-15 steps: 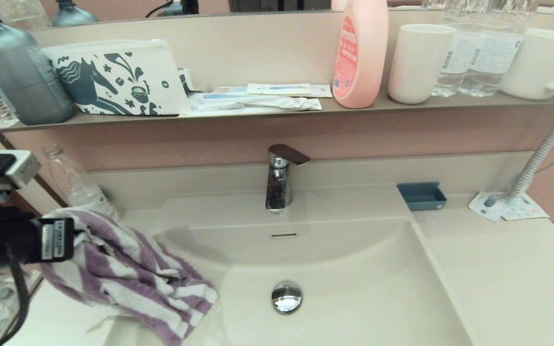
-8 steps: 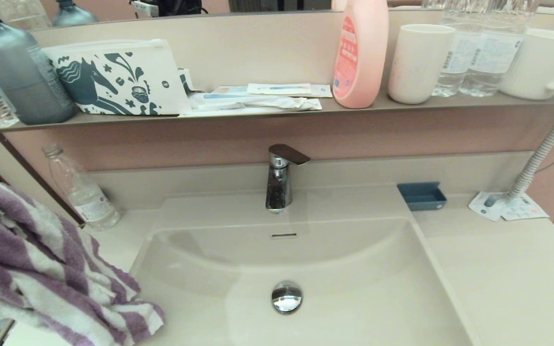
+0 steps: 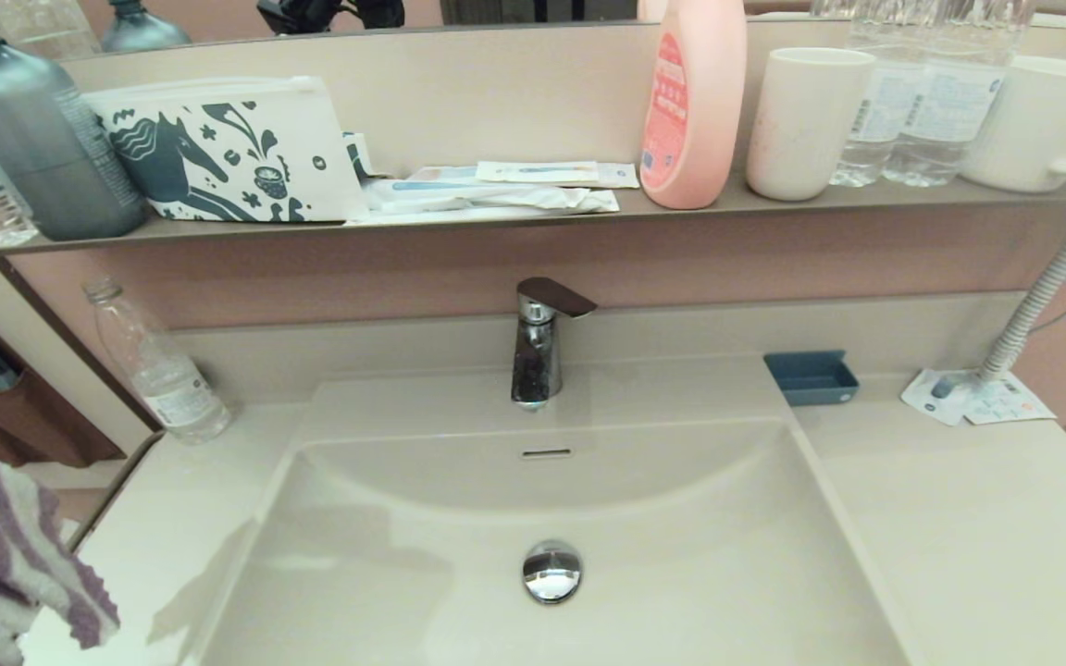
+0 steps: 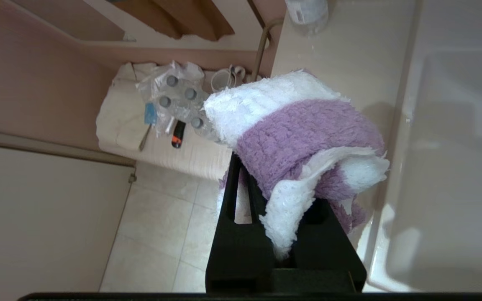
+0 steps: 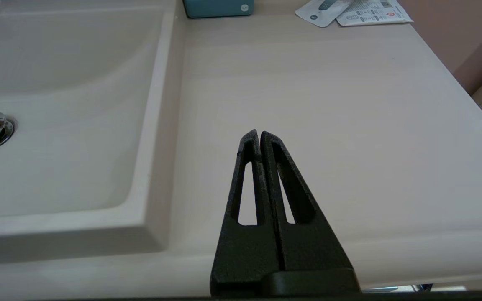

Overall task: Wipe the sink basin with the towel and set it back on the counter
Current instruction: Wipe the sink

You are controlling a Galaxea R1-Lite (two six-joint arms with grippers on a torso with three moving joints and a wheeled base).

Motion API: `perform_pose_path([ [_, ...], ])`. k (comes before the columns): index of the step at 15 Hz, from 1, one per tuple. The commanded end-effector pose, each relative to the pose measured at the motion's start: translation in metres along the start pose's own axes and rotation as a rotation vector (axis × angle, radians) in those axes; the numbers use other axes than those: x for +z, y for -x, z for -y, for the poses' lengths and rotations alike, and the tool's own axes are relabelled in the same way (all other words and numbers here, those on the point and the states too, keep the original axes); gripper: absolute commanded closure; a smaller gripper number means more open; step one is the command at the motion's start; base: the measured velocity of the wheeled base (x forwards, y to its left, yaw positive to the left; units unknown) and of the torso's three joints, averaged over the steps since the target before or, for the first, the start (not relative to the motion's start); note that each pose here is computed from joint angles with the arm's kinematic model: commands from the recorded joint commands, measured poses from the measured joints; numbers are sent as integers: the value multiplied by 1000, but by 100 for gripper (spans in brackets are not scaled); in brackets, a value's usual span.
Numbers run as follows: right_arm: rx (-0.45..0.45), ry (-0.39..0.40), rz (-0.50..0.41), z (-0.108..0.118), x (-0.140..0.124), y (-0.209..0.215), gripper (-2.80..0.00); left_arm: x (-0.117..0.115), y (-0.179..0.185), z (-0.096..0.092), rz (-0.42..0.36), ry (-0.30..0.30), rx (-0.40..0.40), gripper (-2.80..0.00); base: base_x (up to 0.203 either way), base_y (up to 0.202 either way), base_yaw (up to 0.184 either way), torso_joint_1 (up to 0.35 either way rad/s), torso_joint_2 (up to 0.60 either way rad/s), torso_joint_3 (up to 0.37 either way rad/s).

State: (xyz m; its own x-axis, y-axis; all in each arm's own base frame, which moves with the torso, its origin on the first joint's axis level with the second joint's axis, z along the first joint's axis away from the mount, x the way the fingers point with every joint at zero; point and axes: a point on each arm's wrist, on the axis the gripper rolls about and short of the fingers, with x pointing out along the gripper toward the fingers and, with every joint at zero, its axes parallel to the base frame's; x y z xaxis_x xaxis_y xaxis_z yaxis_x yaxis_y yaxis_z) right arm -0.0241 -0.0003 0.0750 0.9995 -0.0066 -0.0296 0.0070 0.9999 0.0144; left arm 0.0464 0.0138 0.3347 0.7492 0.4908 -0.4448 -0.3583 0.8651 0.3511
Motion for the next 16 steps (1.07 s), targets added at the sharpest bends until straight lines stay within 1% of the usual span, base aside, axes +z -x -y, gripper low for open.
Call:
perform_pose_path([
  [1, 0, -1, -1, 0, 0, 0, 0, -12, 1, 1, -26, 1, 8, 0, 0, 0, 0, 0, 0, 0],
  [3, 0, -1, -1, 0, 0, 0, 0, -20, -11, 6, -86, 31, 20, 0, 0, 0, 0, 0, 0, 0],
  [4, 0, -1, -1, 0, 0, 0, 0, -22, -16, 8, -99, 48, 25, 0, 0, 0, 0, 0, 0, 0],
  [6, 0, -1, -1, 0, 0, 0, 0, -36, -29, 14, -156, 70, 23, 0, 0, 0, 0, 0, 0, 0],
  [7, 0, 1, -1, 0, 0, 0, 0, -45, -34, 16, -185, 91, 26, 0, 0, 0, 0, 0, 0, 0],
  [8, 0, 1, 0, 0, 0, 0, 0, -50, -36, 16, -201, 115, 22, 0, 0, 0, 0, 0, 0, 0],
  [9, 0, -1, -1, 0, 0, 0, 0, -57, -37, 18, -214, 132, 2, 0, 0, 0, 0, 0, 0, 0],
  [12, 0, 0, -1, 0, 0, 0, 0, -78, -45, 26, -260, 138, -43, 0, 0, 0, 0, 0, 0, 0],
  [15, 0, -1, -1, 0, 0, 0, 0, -106, -65, 40, -265, 140, -87, 0, 0, 0, 0, 0, 0, 0],
  [16, 0, 0, -1, 0, 0, 0, 0, -111, -71, 44, -256, 144, -92, 0, 0, 0, 0, 0, 0, 0],
])
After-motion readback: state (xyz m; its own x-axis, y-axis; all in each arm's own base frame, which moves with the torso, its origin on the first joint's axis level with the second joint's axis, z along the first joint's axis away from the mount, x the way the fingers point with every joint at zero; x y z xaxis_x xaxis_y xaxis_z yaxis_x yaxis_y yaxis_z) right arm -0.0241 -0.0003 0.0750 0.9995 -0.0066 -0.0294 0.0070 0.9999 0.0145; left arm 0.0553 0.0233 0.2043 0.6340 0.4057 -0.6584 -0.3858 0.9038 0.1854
